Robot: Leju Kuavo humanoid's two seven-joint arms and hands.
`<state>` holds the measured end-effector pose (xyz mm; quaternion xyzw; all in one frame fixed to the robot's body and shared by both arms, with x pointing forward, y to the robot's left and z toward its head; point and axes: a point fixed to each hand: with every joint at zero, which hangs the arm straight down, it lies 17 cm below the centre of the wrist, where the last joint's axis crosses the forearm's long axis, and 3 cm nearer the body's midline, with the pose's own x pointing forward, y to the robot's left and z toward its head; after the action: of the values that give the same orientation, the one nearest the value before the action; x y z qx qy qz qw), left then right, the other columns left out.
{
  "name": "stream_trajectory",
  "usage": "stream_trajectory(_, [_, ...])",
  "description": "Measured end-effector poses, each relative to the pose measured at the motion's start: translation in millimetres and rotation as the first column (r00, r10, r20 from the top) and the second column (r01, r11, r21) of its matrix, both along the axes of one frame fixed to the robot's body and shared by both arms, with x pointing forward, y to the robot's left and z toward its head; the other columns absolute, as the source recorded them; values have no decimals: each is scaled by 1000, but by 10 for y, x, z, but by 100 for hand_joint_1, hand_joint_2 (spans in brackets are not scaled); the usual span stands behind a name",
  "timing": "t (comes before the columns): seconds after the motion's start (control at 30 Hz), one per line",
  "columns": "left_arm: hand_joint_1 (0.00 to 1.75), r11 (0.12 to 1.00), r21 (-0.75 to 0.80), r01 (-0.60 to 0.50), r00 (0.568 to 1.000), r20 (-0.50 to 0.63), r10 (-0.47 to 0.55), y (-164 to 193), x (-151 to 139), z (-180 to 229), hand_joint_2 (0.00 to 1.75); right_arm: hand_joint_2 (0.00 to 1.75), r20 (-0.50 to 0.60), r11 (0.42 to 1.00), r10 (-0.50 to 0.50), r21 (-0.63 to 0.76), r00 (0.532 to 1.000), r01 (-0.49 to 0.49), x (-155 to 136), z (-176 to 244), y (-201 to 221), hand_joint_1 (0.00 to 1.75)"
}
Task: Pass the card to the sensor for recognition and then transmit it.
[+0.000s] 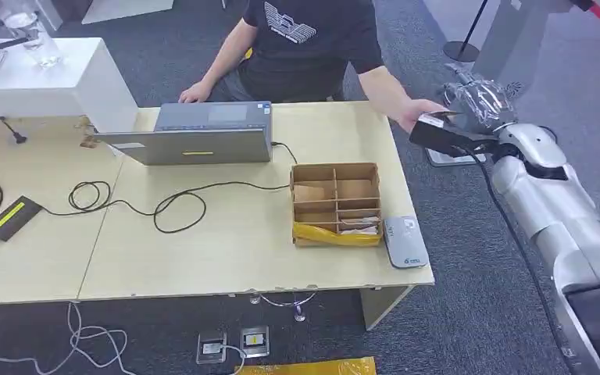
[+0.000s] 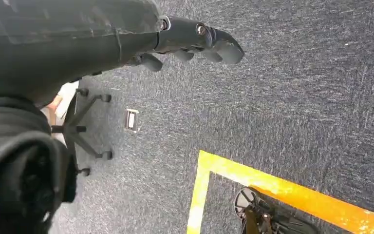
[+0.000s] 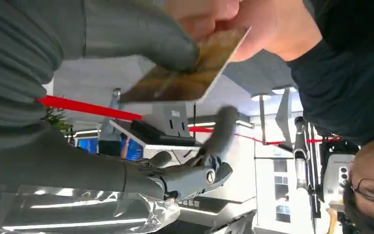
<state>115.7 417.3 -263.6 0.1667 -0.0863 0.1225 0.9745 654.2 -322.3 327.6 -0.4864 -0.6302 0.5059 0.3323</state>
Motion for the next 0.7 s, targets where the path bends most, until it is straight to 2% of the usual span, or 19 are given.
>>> stream_trajectory(0.37, [0,1000,7,-13,1000,2,13,17,-3,3,0,175,-17,999,27,39,1000,-26,-15,-72,24,175])
stream_trajectory(0.7, [0,1000,7,-13,1000,1,13,18,-12,2,0,175,-52,997,32,70,998,-28,-59,-317,1,175])
